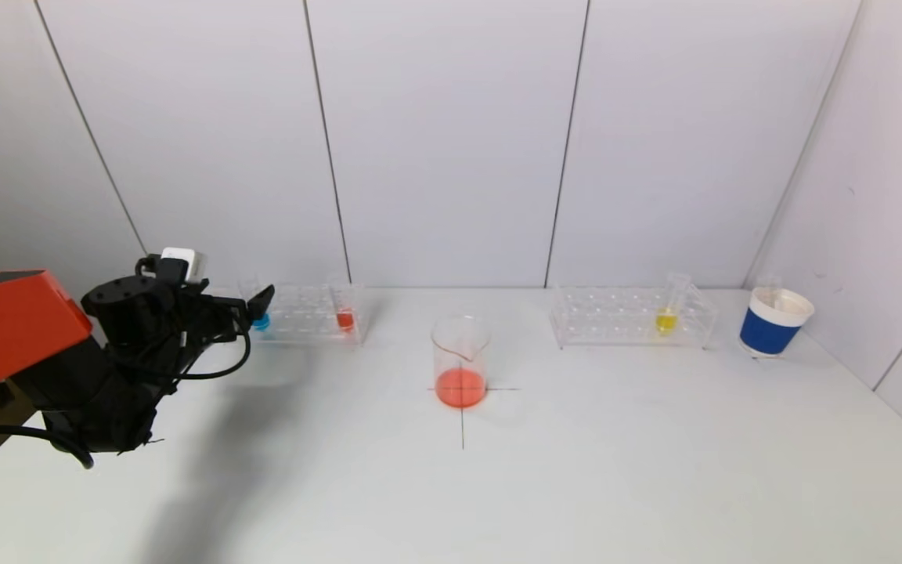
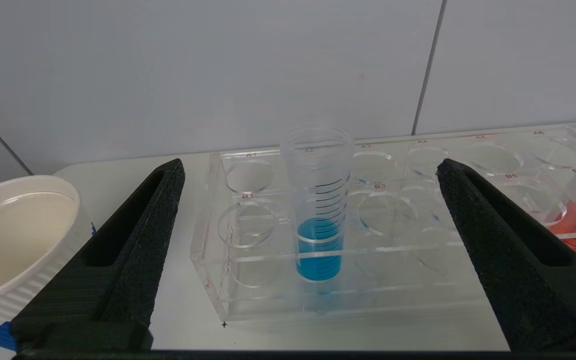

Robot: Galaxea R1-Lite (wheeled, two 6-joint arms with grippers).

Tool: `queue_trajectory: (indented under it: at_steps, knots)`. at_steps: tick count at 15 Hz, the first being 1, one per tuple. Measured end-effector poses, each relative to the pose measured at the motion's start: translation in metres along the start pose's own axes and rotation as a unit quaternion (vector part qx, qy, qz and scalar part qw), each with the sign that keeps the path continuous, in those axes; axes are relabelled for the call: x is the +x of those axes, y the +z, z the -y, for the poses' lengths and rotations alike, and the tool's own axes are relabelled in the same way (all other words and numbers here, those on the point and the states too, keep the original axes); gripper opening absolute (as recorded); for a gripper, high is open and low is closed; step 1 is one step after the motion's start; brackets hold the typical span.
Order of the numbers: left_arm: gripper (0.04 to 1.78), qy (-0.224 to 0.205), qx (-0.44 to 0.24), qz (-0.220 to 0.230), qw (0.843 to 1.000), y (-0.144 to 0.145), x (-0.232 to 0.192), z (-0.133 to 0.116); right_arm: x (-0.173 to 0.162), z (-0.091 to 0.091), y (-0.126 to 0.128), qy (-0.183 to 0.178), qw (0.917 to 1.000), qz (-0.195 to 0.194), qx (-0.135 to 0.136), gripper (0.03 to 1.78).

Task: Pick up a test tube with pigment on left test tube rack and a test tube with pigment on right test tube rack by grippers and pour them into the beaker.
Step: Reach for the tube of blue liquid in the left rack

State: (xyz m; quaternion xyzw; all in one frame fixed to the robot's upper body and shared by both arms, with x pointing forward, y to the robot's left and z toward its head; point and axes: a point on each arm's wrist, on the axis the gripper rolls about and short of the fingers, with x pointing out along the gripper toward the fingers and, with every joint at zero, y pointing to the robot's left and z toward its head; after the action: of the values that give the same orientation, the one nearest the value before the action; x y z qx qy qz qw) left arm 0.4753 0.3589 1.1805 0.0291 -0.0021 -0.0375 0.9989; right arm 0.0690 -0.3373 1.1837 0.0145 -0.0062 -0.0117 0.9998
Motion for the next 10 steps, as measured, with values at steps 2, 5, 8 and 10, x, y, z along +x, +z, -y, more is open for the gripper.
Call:
queue_trajectory:
  at_steps: [2,5,8,10]
  knots:
    - [1.76,0.001,0.0,-0.003,1.0,-0.0028,0.0003,0.0001,0.0,0.0,0.0,0.0,1.0,0.0,0.0,1.77]
    - [1.76,0.001,-0.001,-0.005,1.0,-0.0048,0.0005,0.0002,0.0,0.0,0.0,0.0,1.0,0.0,0.0,1.77]
    - [1.76,0.001,-0.001,-0.006,1.0,-0.0059,0.0007,0.0002,0.0,0.0,0.0,0.0,1.0,0.0,0.0,1.77]
    - [1.76,0.001,-0.001,-0.006,1.0,-0.0059,0.0012,0.0001,0.0,0.0,0.0,0.0,1.0,0.0,0.0,1.77]
